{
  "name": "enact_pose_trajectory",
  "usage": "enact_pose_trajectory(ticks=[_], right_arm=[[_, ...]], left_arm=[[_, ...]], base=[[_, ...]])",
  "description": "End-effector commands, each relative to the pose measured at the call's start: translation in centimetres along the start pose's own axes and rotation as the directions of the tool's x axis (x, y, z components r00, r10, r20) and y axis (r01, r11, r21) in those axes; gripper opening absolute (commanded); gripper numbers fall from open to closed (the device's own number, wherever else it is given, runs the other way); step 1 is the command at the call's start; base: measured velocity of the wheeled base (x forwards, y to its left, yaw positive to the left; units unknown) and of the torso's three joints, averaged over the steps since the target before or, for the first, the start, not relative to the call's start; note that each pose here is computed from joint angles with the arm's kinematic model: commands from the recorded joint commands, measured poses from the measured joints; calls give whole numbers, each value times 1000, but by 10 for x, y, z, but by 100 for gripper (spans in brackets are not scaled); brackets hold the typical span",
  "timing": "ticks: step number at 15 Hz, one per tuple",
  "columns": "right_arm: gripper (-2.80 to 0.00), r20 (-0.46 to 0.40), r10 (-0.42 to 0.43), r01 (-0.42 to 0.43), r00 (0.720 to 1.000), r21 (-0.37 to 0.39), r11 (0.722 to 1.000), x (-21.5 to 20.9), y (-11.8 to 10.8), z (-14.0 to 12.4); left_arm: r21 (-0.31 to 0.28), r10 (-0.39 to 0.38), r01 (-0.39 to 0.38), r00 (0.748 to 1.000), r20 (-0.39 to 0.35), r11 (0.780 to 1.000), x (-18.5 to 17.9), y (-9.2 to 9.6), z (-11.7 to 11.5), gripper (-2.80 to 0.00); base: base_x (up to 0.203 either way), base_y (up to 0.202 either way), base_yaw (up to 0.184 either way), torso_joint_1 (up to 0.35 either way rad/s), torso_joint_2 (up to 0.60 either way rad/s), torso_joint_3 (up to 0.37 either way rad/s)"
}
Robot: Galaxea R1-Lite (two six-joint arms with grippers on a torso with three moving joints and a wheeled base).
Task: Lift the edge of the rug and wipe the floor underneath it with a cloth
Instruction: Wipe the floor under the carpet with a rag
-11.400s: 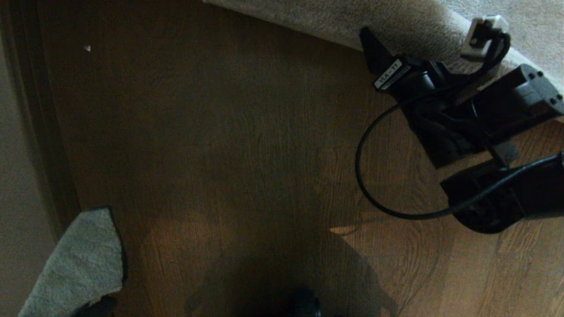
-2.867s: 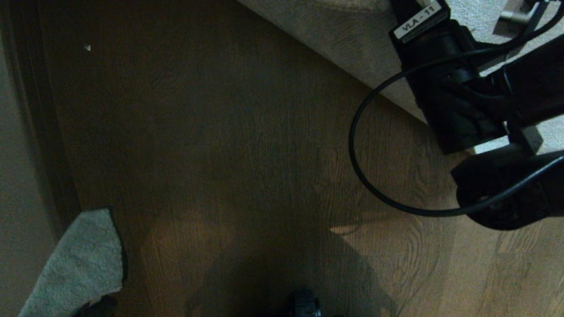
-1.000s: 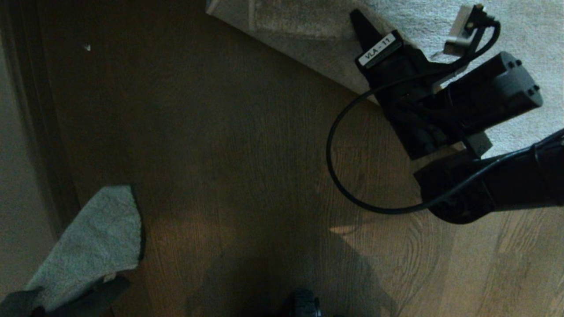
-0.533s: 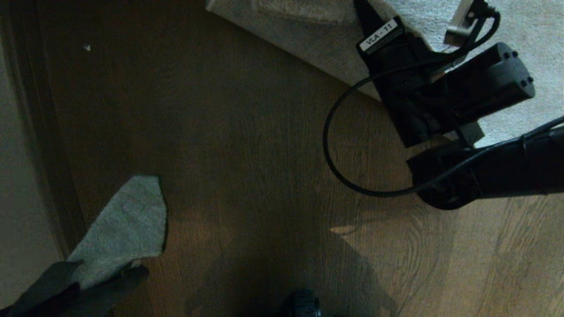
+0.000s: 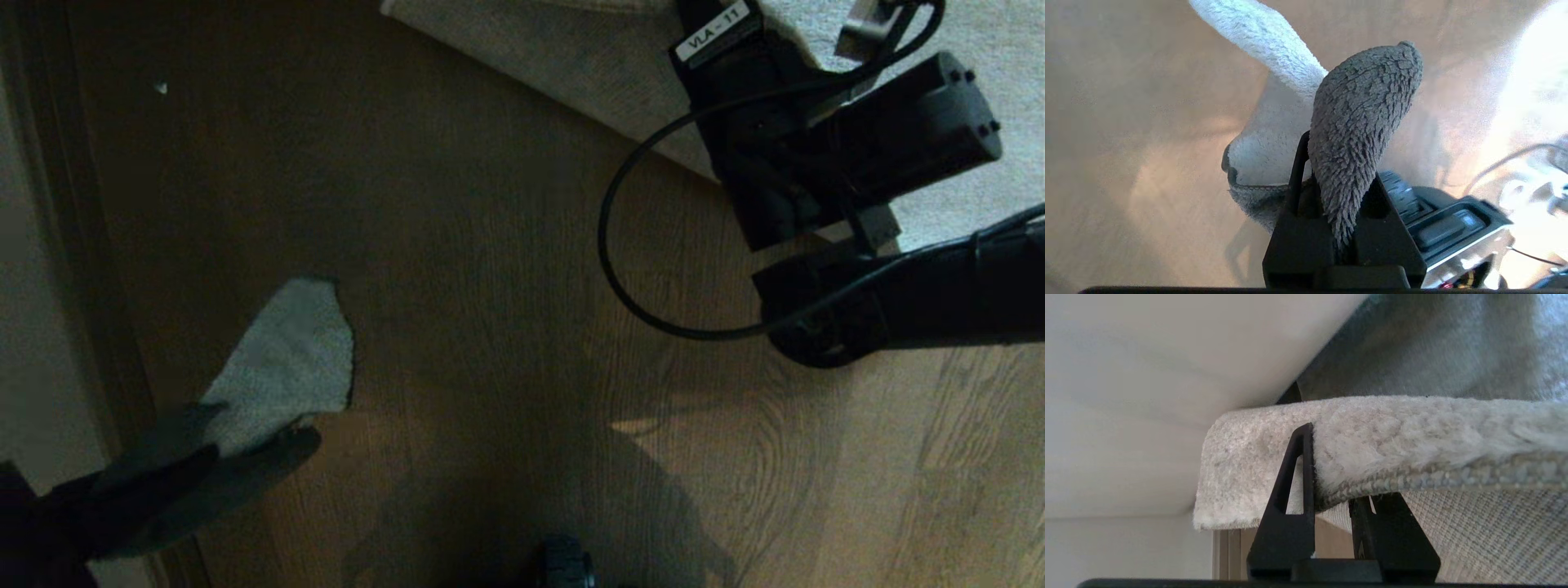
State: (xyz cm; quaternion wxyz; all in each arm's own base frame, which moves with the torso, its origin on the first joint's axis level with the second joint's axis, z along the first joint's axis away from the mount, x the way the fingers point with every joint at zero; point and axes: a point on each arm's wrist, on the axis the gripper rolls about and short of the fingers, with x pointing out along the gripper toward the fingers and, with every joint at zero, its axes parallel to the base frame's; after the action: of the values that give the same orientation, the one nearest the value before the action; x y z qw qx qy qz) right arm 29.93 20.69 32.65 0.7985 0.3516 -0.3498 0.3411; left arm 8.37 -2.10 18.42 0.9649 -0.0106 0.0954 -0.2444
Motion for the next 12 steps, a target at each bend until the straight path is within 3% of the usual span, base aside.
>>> enact_pose_trajectory(ticks=[1,6,12], right_arm=[[-280,24,11,-11,1000,0,1000,3,2,4],[-280,10,0,0,1000,0,1000,3,-2,-2],[-280,1,-15,15,1000,-14,1000,1,-12,-6]], left_arm=[[-20,-74,72,994,-84,997,36,3,6,-280],[2,-208,209,975,-82,978,110,-20,26,-280],[-37,-257,256,966,-14,966,169,-59,40,-280]], base=[[0,0,0,0,0,0],[0,0,0,0,0,0],[0,0,0,0,0,0]])
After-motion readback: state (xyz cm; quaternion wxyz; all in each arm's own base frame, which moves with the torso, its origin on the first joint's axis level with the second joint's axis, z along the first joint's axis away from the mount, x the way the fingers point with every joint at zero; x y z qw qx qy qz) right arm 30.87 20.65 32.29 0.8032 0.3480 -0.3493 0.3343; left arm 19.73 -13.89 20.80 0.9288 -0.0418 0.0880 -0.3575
